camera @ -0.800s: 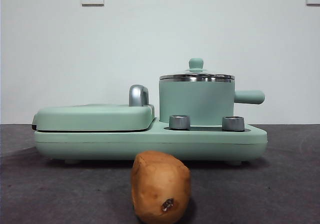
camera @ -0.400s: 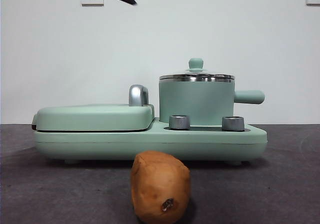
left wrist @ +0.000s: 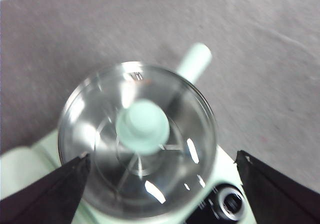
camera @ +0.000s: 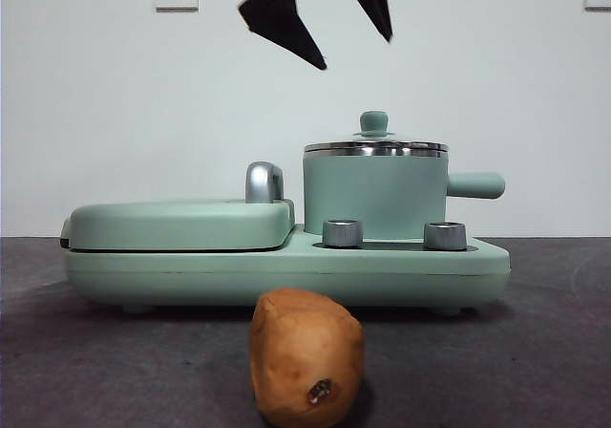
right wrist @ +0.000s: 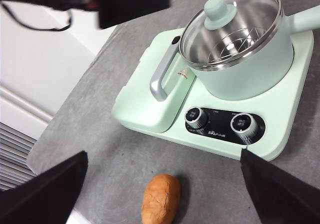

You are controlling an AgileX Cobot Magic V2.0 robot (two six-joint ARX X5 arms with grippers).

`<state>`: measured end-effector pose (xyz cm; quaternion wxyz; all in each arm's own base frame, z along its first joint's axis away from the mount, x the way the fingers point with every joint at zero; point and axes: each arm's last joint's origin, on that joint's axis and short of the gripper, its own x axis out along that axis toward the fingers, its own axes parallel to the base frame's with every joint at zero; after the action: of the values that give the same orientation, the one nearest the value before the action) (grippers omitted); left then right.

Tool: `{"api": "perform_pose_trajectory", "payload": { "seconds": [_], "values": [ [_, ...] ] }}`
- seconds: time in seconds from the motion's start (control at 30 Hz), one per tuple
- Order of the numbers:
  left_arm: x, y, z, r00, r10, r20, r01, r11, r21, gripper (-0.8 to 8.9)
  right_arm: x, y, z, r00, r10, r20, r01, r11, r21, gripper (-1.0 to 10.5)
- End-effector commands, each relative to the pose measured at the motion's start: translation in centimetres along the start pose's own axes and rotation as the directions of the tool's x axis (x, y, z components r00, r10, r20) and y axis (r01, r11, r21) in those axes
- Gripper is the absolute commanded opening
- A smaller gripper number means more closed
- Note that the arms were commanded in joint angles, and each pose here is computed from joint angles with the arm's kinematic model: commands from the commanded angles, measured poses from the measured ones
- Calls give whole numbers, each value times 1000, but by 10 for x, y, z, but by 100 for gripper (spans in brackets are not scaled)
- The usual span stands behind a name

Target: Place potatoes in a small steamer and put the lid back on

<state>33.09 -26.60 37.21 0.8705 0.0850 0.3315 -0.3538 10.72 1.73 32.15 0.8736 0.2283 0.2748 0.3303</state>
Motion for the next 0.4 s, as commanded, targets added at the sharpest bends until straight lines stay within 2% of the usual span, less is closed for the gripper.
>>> {"api": "perform_pose_trajectory", "payload": {
  "seconds": [0.03, 0.4],
  "values": [
    [21, -4, 6, 1000, 5, 17, -6, 1000, 22, 468, -2, 3, 4, 1000, 7, 12, -7, 1000, -25, 486],
    [70, 0, -1, 999, 14, 33, -15, 1000, 17, 467, -2, 3, 4, 1000, 7, 12, -7, 1000, -31, 486]
  ]
}}
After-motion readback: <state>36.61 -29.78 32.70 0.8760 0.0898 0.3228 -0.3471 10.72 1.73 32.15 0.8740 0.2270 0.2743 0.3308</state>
